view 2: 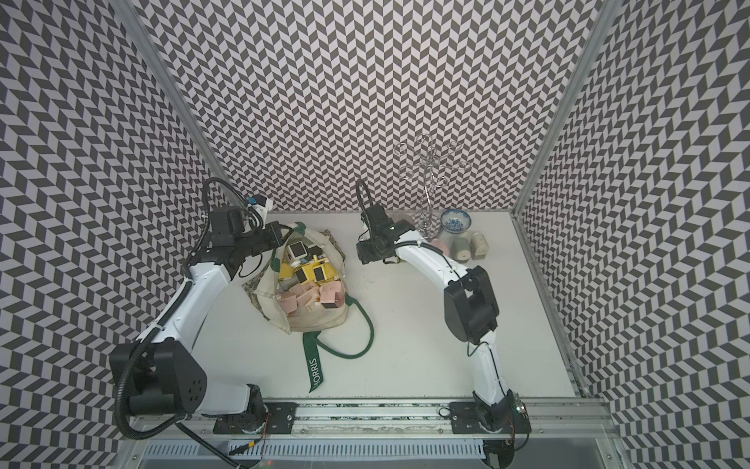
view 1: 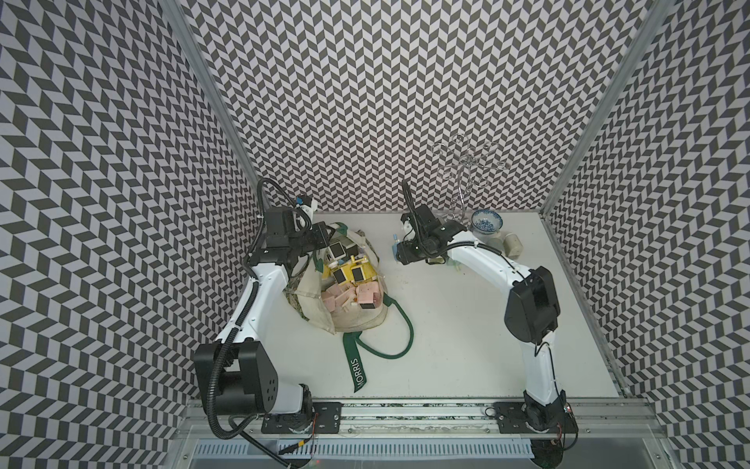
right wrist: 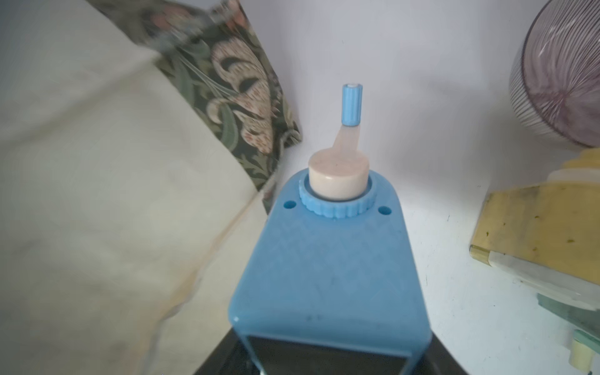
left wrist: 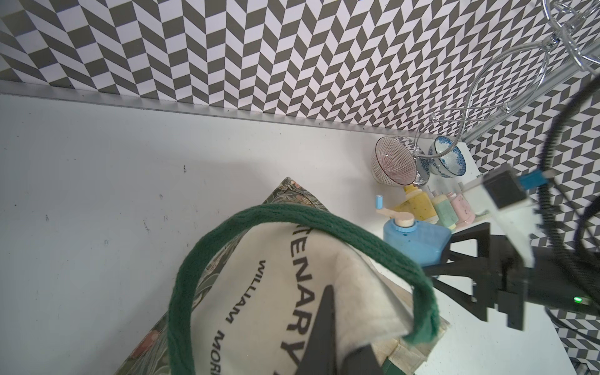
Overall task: Take out the pencil sharpeners from the tote bags
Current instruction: Place the pencil sharpener at the center of the board.
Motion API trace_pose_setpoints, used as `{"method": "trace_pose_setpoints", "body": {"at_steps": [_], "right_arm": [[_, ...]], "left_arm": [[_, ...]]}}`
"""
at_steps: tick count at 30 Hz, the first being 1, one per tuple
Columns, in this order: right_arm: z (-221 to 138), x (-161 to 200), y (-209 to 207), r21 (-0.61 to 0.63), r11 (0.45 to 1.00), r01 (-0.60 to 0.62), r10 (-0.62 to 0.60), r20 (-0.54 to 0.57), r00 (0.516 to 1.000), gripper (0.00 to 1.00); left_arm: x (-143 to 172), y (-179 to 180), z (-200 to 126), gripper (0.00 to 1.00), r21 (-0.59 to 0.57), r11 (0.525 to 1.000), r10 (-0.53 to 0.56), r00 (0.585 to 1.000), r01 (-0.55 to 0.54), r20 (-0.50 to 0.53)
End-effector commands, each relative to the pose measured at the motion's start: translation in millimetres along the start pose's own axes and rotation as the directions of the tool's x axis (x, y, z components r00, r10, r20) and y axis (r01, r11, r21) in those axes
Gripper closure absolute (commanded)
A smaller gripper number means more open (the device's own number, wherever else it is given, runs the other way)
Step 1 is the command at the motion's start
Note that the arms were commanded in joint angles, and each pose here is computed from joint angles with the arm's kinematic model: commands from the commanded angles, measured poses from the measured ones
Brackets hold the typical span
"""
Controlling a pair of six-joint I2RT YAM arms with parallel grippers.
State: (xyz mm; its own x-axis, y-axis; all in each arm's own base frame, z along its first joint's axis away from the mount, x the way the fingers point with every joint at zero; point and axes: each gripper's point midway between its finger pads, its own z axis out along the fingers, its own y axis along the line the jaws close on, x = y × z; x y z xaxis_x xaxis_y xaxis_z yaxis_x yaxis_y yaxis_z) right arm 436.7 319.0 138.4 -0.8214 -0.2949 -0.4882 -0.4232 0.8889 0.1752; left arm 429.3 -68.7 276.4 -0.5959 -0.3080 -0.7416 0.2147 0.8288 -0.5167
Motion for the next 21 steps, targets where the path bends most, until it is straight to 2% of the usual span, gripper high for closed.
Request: {"method": "trace_pose_setpoints", "body": {"at_steps": [1, 7, 13, 21], "right_arm": [[0, 2, -23, 0.075, 0.997, -0.004, 0.009, -0.054, 0.999, 0.54], [20, 11, -46, 0.146, 0.989, -0.001, 0.021, -0.132, 0.991, 0.51], [21, 11, -61, 0.189, 0.982, -0.017, 0.042, -0.134, 0.990, 0.49], [26, 4, -65, 0.173, 0.985, -0.028, 0.051, -0.130, 0.990, 0.44]], "left_arm": [[-25, -21, -17, 1.00, 0.048, 0.997, 0.053, 0.995, -0.057, 0.087], [-25, -22, -17, 1.00, 0.050, 0.997, 0.051, 0.995, -0.055, 0.085], [-24, -21, -16, 1.00, 0.051, 0.997, 0.051, 0.995, -0.055, 0.084], [-24, -22, -17, 1.00, 0.050, 0.997, 0.054, 0.995, -0.059, 0.086]]}}
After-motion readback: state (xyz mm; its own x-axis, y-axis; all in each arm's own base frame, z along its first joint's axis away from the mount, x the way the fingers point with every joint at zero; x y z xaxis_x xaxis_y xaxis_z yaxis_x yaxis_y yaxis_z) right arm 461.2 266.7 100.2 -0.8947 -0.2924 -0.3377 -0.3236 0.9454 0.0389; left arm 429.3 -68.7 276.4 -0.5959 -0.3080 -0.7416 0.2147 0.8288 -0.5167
